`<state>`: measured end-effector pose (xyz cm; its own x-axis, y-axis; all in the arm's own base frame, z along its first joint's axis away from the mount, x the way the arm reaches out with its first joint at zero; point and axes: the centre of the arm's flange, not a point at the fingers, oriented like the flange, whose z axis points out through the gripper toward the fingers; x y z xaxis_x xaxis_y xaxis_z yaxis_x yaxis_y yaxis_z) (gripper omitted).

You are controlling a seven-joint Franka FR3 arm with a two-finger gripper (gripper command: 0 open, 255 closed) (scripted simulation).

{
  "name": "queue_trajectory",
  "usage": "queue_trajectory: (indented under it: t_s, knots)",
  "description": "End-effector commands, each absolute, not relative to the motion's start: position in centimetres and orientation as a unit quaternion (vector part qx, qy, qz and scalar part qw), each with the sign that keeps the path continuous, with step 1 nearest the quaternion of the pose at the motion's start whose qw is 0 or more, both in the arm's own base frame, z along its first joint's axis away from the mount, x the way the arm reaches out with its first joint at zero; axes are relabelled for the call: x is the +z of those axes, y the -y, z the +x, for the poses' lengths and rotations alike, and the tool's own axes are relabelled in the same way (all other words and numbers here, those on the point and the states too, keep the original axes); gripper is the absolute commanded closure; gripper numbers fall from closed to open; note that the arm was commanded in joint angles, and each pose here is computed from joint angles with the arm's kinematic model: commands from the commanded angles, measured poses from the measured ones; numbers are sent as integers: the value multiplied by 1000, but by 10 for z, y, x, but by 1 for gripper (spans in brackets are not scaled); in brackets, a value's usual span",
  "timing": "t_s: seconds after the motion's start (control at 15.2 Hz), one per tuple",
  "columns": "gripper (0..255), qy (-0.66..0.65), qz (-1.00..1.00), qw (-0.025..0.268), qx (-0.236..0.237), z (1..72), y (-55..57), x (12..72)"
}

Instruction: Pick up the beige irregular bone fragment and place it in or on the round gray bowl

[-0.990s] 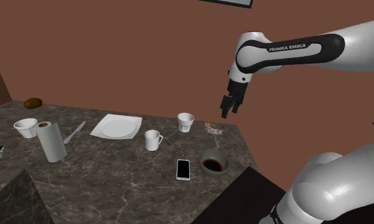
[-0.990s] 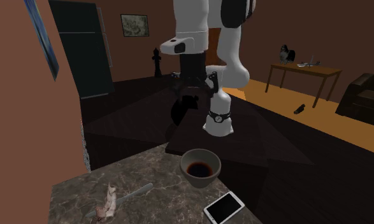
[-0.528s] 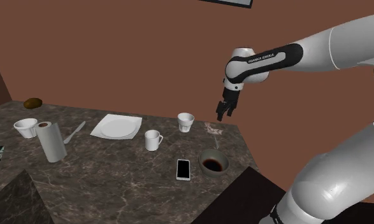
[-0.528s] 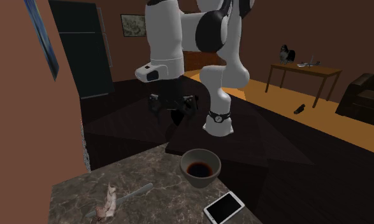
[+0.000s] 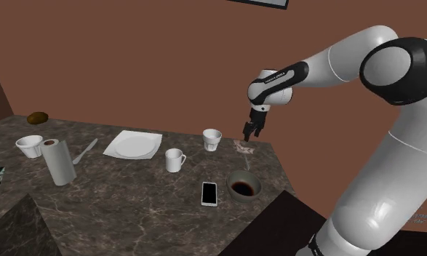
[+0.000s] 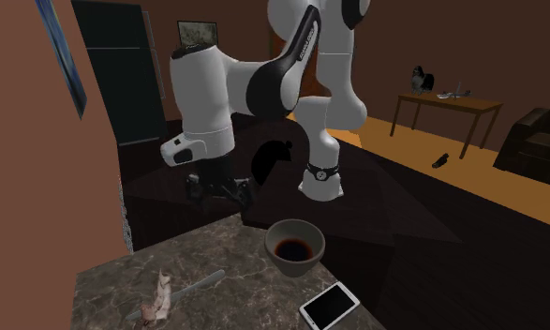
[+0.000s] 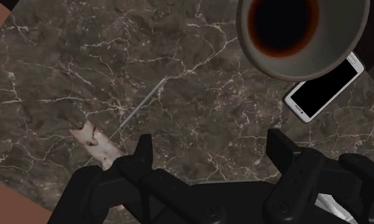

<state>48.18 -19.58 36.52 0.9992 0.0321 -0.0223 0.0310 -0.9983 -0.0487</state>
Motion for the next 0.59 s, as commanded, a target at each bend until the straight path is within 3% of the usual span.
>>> queue_trajectory:
  t_s: [0.0, 0.53]
  knots:
    - [0, 16, -1000, 24, 10, 497, 214, 349]
    - [0, 16, -1000, 26, 6, 551, 275, 283]
